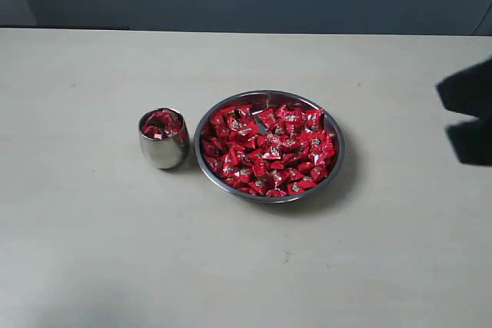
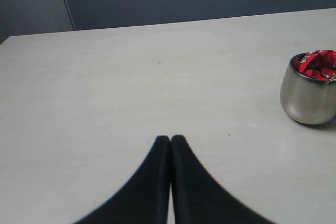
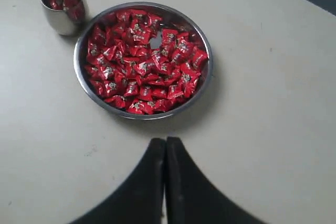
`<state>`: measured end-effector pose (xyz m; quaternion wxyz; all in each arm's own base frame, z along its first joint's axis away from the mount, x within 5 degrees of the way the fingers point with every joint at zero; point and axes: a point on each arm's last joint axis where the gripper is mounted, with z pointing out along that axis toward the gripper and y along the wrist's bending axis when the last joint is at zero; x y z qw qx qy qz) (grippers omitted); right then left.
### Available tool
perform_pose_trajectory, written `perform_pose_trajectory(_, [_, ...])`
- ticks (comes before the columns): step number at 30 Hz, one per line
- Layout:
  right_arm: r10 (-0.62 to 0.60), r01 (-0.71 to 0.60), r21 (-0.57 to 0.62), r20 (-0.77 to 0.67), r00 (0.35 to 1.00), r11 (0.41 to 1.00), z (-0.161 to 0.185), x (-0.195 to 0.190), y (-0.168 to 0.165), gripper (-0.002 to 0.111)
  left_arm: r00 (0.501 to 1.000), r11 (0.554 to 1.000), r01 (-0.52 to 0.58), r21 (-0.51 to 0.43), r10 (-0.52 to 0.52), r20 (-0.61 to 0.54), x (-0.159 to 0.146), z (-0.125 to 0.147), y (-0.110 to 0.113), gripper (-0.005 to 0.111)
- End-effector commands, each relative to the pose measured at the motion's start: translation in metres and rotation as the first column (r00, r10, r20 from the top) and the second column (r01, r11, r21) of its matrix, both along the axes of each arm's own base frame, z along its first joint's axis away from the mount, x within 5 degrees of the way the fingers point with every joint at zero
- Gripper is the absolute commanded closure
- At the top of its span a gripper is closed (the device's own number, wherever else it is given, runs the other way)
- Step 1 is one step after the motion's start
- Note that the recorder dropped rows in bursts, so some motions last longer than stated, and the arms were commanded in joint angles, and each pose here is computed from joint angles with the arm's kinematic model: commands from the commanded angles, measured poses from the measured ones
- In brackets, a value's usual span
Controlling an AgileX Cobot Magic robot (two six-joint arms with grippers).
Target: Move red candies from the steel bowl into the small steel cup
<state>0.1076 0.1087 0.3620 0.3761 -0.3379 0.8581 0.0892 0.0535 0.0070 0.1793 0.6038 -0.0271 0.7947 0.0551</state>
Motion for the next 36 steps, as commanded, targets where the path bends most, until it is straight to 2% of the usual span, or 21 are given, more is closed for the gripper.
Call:
perform_pose_trajectory(1, [-0.017,0.009,0.091,0.080,0.997,0.996,-0.005,-0.032,-0.044,0.108,1.000,1.000,0.008,0.003,-0.008,0.018,0.000,0.004,0.000,0.106])
perform_pose_trajectory(8, [-0.025,-0.016,0.203,0.201,0.979,0.979,-0.021,-0.056,-0.078,0.108,1.000,1.000,0.008,0.003,-0.008,0.018,0.000,0.004,0.000,0.106])
perform_pose_trajectory(16, [-0.007,-0.089,0.287,0.318,0.948,0.954,-0.030,-0.059,-0.078,0.108,1.000,1.000,0.008,0.003,-0.008,0.018,0.000,0.004,0.000,0.106])
perform_pose_trajectory(20, [-0.003,-0.076,0.290,0.261,0.965,0.954,-0.035,-0.061,-0.078,0.108,1.000,1.000,0.008,0.003,-0.008,0.018,0.000,0.004,0.000,0.106])
perform_pose_trajectory(30, [-0.002,-0.078,0.296,0.263,0.965,0.952,-0.034,-0.061,-0.078,0.108,1.000,1.000,0.008,0.003,-0.008,0.018,0.000,0.004,0.000,0.106])
perform_pose_trajectory(34, [-0.004,-0.079,0.280,0.282,0.960,0.957,-0.034,-0.060,-0.079,0.108,1.000,1.000,0.008,0.003,-0.008,0.018,0.000,0.004,0.000,0.106])
perform_pose_trajectory(36, [-0.002,-0.104,0.296,0.337,0.941,0.949,-0.034,-0.060,-0.078,0.108,1.000,1.000,0.008,0.003,-0.008,0.018,0.000,0.004,0.000,0.106])
